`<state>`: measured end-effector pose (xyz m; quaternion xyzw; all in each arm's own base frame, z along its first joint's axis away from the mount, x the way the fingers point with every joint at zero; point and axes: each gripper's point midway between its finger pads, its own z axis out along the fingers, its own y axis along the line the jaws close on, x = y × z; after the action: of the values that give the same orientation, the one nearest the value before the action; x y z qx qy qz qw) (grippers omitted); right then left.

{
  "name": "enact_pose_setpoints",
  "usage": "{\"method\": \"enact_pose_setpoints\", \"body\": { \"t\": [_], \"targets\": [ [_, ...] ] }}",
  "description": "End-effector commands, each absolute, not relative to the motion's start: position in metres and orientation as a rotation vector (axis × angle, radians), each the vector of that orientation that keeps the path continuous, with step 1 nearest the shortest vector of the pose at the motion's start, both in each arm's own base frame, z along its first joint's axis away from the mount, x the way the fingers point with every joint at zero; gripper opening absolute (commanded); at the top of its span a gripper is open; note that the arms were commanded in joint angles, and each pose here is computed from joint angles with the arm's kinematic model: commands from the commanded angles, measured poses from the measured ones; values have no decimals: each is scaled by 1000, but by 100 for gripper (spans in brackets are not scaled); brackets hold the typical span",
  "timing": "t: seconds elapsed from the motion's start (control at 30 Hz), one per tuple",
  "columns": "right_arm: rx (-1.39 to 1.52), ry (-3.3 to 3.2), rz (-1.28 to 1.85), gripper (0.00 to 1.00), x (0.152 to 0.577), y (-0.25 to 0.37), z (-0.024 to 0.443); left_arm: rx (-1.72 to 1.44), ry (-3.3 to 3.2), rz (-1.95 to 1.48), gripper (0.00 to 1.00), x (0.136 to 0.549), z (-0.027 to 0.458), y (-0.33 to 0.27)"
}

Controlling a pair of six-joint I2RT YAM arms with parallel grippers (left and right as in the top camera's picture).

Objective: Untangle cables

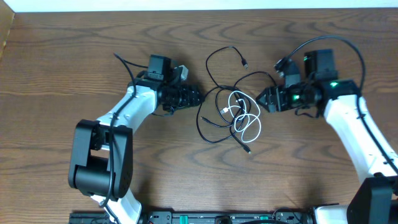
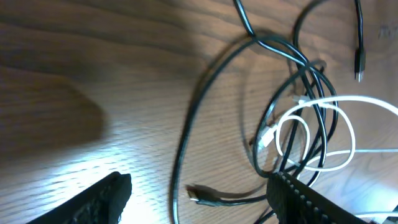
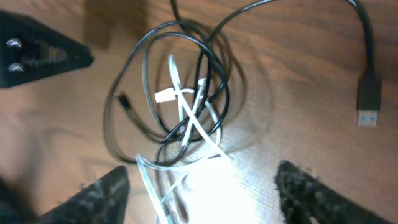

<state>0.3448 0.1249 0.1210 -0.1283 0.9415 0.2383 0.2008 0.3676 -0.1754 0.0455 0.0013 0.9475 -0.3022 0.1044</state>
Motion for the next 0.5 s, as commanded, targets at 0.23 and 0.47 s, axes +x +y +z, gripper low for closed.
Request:
{"method": "enact_pose_setpoints", "body": {
  "t": [0.23, 0.47],
  "targets": [
    [-294, 2603, 508, 63, 347, 115, 75, 152, 2807, -616, 73, 364, 29, -194],
    [-321, 2564, 585, 62, 338, 124, 59, 231, 2796, -558, 70, 358, 27, -211]
  ]
}}
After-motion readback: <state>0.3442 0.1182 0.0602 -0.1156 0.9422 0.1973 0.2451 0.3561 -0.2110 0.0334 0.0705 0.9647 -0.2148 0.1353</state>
